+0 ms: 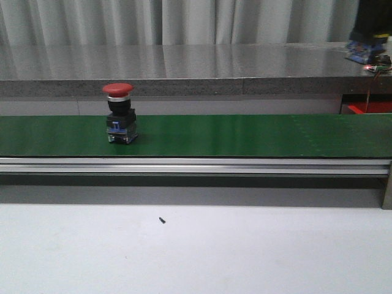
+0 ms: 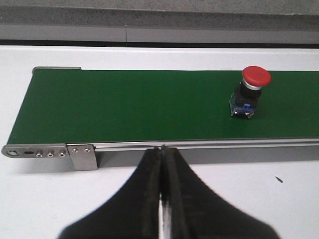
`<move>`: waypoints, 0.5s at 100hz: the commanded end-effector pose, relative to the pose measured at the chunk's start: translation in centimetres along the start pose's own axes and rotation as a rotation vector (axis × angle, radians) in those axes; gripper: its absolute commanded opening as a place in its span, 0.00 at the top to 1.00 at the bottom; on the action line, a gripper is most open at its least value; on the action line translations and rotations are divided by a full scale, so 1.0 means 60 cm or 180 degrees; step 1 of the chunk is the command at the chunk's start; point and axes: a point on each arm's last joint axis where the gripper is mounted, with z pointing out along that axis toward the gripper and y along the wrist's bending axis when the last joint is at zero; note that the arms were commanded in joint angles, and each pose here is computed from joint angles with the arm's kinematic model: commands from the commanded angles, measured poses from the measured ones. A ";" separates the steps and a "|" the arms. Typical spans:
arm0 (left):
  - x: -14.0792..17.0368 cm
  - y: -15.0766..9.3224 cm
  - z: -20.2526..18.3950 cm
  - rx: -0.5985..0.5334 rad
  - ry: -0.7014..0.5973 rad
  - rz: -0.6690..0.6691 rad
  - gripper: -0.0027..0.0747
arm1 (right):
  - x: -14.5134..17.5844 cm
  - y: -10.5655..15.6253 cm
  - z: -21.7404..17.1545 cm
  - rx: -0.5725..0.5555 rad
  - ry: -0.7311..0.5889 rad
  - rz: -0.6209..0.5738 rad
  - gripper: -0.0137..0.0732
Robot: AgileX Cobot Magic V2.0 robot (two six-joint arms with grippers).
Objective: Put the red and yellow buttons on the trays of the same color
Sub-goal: 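Carry the red button with the right gripper over the red tray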
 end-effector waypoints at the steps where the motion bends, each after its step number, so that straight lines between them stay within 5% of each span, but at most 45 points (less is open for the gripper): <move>1: -0.022 -0.004 -0.007 0.0037 -0.0284 -0.0031 0.99 | 0.013 -0.020 -0.061 0.0132 -0.0435 0.0149 0.59; 50: -0.023 -0.004 -0.007 0.0034 -0.0304 -0.0031 0.99 | 0.132 -0.213 -0.103 0.0795 -0.0518 0.1758 0.59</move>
